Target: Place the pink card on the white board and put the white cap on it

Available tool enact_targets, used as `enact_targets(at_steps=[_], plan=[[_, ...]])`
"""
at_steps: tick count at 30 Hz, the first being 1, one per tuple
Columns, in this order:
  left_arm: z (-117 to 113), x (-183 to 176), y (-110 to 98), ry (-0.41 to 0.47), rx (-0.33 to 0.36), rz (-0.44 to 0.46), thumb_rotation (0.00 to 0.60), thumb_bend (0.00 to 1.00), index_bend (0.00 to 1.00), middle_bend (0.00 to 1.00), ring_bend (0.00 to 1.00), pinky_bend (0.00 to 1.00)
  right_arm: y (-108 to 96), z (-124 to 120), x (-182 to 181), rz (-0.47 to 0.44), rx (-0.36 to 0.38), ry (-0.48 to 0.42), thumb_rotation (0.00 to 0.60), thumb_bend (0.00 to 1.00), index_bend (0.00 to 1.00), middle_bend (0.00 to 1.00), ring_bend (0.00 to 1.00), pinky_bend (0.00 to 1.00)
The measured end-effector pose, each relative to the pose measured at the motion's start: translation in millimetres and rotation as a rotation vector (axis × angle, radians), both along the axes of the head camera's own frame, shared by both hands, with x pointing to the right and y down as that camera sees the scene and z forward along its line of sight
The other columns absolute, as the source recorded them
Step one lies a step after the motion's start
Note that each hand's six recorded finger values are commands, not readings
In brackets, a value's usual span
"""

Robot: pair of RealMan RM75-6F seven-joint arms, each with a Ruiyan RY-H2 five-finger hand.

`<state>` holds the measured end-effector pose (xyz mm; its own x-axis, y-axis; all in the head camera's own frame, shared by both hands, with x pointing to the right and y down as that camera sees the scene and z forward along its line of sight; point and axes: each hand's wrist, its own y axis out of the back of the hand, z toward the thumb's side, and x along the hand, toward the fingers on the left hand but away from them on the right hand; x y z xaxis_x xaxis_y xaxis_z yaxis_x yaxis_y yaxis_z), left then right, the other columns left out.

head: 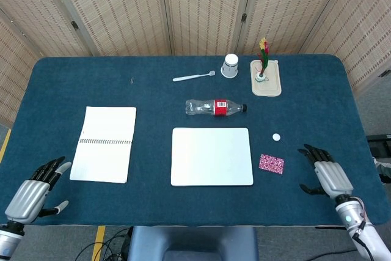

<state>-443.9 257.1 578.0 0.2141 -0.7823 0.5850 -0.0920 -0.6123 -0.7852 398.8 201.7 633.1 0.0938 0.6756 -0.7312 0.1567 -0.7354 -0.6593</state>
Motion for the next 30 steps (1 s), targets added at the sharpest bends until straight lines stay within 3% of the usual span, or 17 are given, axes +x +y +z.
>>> enact_targets(at_steps=[7, 15, 30], plan=[[-1.7, 6.2, 4.6, 0.037, -0.022, 0.028, 0.6, 0.25, 0.1, 0.0, 0.0, 0.15, -20.7, 7.4, -15.4, -0.016, -0.034, 0.04, 0.6, 0.15, 0.25, 0.05, 0.0, 0.0], [-4.8, 1.5, 3.4, 0.079, -0.042, 0.019, 0.6, 0.25, 0.1, 0.0, 0.0, 0.15, -38.8, 25.2, -34.6, -0.035, -0.091, 0.072, 0.6, 0.15, 0.26, 0.06, 0.0, 0.0], [-6.1, -5.3, -0.6, 0.135, -0.07, 0.011, 0.6, 0.25, 0.1, 0.0, 0.0, 0.15, -41.5, 59.5, -51.7, 0.032, -0.117, 0.094, 0.6, 0.15, 0.27, 0.06, 0.0, 0.0]])
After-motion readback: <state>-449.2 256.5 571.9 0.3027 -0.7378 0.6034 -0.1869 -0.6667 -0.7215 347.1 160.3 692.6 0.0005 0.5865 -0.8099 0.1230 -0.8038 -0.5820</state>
